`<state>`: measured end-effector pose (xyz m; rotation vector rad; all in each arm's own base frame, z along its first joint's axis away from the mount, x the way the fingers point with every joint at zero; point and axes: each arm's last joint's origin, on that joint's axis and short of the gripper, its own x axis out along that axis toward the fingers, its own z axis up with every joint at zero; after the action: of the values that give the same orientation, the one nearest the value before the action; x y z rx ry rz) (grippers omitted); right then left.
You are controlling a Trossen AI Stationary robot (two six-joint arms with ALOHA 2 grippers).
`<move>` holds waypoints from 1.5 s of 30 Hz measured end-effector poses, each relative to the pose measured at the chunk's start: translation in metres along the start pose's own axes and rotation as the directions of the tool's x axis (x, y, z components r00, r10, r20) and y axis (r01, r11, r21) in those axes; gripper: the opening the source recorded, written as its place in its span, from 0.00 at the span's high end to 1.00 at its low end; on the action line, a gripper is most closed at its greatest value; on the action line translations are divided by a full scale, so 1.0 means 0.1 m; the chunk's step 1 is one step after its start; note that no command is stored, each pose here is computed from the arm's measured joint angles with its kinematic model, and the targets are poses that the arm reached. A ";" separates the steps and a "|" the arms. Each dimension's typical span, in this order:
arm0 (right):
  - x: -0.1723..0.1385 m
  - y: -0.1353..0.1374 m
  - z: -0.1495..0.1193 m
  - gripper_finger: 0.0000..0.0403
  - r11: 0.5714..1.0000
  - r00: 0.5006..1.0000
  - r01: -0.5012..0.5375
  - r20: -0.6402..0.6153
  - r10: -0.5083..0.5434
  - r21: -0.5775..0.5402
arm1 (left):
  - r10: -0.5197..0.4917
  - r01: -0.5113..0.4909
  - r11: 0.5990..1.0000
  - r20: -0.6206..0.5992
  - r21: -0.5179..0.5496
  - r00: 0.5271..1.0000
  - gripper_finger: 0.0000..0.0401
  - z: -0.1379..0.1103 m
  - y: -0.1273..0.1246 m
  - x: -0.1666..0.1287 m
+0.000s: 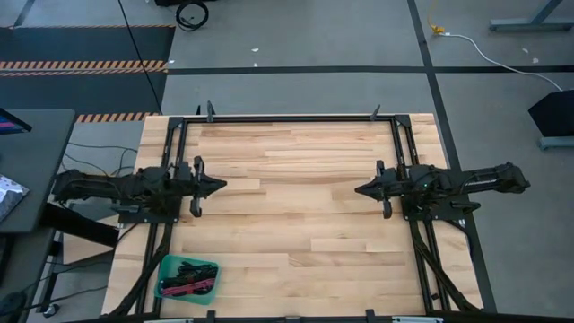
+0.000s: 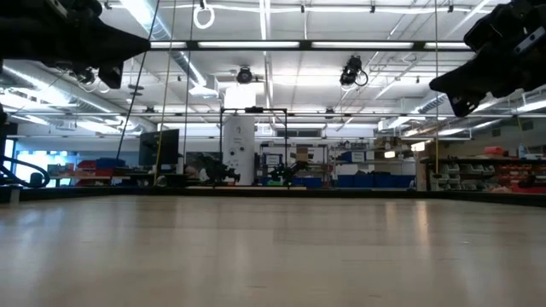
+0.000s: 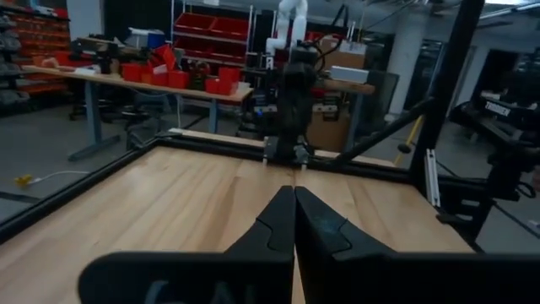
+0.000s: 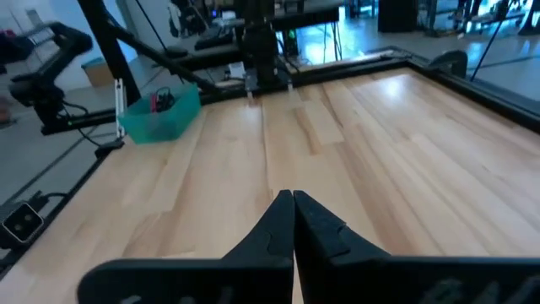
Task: Pick and place USB-C Cables
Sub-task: Move the green bin to the center of the table
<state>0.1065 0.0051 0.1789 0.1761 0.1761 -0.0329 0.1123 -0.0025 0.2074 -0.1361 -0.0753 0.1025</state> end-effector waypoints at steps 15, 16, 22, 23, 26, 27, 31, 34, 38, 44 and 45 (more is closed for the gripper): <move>-0.10 -0.03 -0.11 1.00 1.000 0.997 -0.008 0.072 0.008 0.007 | 0.087 -0.088 0.996 -0.012 -0.020 0.996 0.99 -0.35 -0.05 -0.07; -0.10 -0.04 -0.11 1.00 1.000 0.997 -0.004 0.073 0.004 0.000 | 0.099 -0.098 0.995 0.013 -0.031 0.995 0.99 -0.32 -0.05 -0.07; -0.10 -0.04 -0.11 1.00 1.000 0.997 0.008 0.075 -0.006 -0.022 | 0.041 -0.038 0.999 0.088 -0.032 0.995 0.99 -0.24 -0.08 -0.08; -0.10 -0.04 -0.11 0.99 1.000 0.997 0.008 0.076 -0.006 -0.025 | 0.038 -0.035 0.999 0.093 -0.033 0.995 0.99 -0.23 -0.08 -0.08; -0.09 -0.02 -0.08 0.99 0.998 0.993 -0.040 0.107 0.044 -0.041 | 0.036 -0.034 0.999 0.088 -0.029 0.995 0.99 -0.24 -0.08 -0.08; -0.10 0.00 -0.05 0.99 0.995 0.987 -0.083 0.131 0.090 -0.064 | 0.036 -0.034 0.999 0.086 -0.026 0.996 0.99 -0.24 -0.08 -0.08; -0.09 0.07 0.06 0.99 0.971 0.952 -0.177 0.221 0.210 -0.158 | 0.037 -0.039 0.999 0.073 0.015 0.997 0.98 -0.25 -0.08 -0.08; -0.06 0.10 0.11 0.99 0.965 0.943 -0.171 0.253 0.219 -0.198 | 0.038 -0.040 0.999 0.070 0.023 0.997 0.97 -0.25 -0.08 -0.08; 0.01 0.14 0.21 0.99 0.959 0.934 -0.171 0.274 0.231 -0.226 | 0.038 -0.040 0.999 0.068 0.024 0.997 0.94 -0.26 -0.08 -0.08; 0.30 0.31 0.65 0.99 0.926 0.941 -0.175 0.220 0.257 -0.333 | 0.038 -0.040 0.999 0.068 0.024 0.997 0.93 -0.26 -0.08 -0.08; 0.38 0.35 0.75 0.99 0.916 0.939 -0.188 0.209 0.273 -0.353 | 0.038 -0.040 0.999 0.068 0.024 0.997 0.93 -0.26 -0.08 -0.08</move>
<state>0.1586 0.0257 0.2511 -0.1436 -0.0991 0.2111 0.1073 -0.0146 0.1826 -0.1091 -0.1385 0.1471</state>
